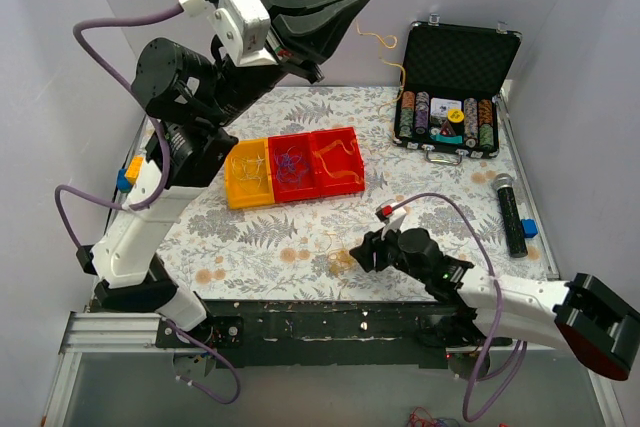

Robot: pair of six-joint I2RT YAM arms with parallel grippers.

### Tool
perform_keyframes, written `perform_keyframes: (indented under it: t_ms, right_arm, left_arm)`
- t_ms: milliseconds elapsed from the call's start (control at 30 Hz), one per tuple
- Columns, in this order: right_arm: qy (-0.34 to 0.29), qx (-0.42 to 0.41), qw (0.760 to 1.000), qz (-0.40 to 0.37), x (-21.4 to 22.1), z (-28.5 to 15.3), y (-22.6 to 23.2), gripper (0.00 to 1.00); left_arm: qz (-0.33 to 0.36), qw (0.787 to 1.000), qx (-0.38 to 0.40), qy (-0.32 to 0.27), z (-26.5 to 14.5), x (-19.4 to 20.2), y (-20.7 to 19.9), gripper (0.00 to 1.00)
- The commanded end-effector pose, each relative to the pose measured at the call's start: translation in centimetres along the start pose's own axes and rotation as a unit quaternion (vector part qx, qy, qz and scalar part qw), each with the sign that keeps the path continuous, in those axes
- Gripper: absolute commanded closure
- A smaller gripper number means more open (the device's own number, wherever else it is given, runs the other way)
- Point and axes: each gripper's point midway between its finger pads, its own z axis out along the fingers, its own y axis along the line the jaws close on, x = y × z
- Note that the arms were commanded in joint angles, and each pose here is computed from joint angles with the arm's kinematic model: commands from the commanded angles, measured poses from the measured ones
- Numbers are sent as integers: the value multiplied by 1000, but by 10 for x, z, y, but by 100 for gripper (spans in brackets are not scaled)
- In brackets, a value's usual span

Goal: Untangle the cables

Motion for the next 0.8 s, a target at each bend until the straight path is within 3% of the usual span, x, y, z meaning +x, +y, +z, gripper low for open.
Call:
perform_keyframes:
  t_ms: [0,233,400,767]
  right_arm:
    - [-49,13,999,-4,-29,-9,0,42]
    - [-66,16,998,0,-39,-19,0,44]
    - [-97,31,995,9,-51,-27,-5,46]
    - [-119,53,991,26,-52,-38,-17,47]
  left_arm:
    - [22,1000,-10,-18,-9,-18,3,100]
    - [45,997,-49,37,-22,39,10,100]
    - [58,983,-120,124,-44,117,27,100]
    - [75,956,-172,224,-89,240,45,100]
